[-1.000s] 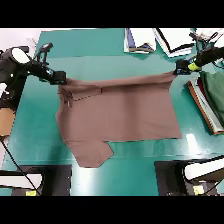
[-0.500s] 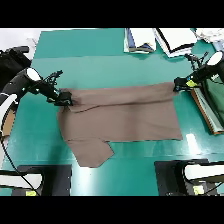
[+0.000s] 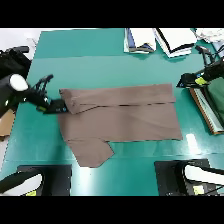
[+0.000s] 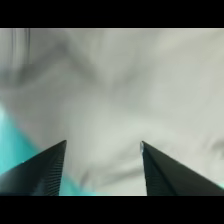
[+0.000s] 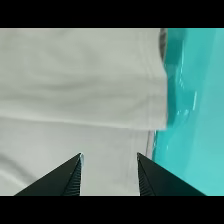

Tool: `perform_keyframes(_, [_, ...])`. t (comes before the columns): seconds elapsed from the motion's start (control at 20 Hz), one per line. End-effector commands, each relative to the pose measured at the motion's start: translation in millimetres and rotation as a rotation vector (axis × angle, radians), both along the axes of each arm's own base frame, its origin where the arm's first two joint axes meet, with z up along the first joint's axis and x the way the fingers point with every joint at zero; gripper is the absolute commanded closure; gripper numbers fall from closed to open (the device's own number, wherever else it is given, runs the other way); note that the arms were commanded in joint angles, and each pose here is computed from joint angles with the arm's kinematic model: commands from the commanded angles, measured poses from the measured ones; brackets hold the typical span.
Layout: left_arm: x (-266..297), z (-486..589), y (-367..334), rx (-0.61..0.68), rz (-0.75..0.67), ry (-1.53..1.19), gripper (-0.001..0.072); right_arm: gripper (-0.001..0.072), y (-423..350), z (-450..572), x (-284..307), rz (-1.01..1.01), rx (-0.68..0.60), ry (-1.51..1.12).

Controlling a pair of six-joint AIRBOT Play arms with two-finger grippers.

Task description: Fold the shirts.

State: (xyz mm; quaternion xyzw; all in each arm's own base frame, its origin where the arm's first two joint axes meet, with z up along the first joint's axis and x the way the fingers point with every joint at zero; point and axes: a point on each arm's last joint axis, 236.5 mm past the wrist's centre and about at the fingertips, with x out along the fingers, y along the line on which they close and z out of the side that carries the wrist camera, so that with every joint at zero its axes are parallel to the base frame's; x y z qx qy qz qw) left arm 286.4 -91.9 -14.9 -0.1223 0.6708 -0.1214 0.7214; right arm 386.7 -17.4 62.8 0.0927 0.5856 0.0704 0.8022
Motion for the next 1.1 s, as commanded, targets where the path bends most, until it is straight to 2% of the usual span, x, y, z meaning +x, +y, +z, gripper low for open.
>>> perform_keyframes(0.0, [-83,-25,2,-0.007,0.066,0.09,0.0159,0.0316,13,29,-7,0.029,-0.01,-0.069])
perform_keyframes(0.1, [-120,-42,-9,-0.063,0.096,0.14,0.0159,0.0316,22,34,-6,0.05,-0.014,-0.093])
perform_keyframes(0.25, [-142,-58,-28,-0.153,0.144,0.192,0.016,0.0316,36,34,-6,0.087,-0.012,-0.091])
perform_keyframes(0.5, [-125,-62,-58,-0.323,0.212,0.108,0.016,0.0316,49,34,-9,0.113,0.01,-0.086])
perform_keyframes(0.7, [-119,-60,-64,-0.362,0.214,0.079,0.0163,0.0316,51,35,-9,0.09,0.026,-0.077])
perform_keyframes(0.8, [-118,-56,-69,-0.387,0.184,0.056,0.0469,0.0316,51,34,-11,0.092,0.027,-0.068])
perform_keyframes(0.9, [-115,-53,-71,-0.399,0.161,0.034,0.0683,0.0316,48,32,-19,0.092,0.03,-0.034])
perform_keyframes(1.05, [-119,-47,-69,-0.375,0.098,0.037,0.0684,0.0316,28,20,-45,0.056,0.036,0.068])
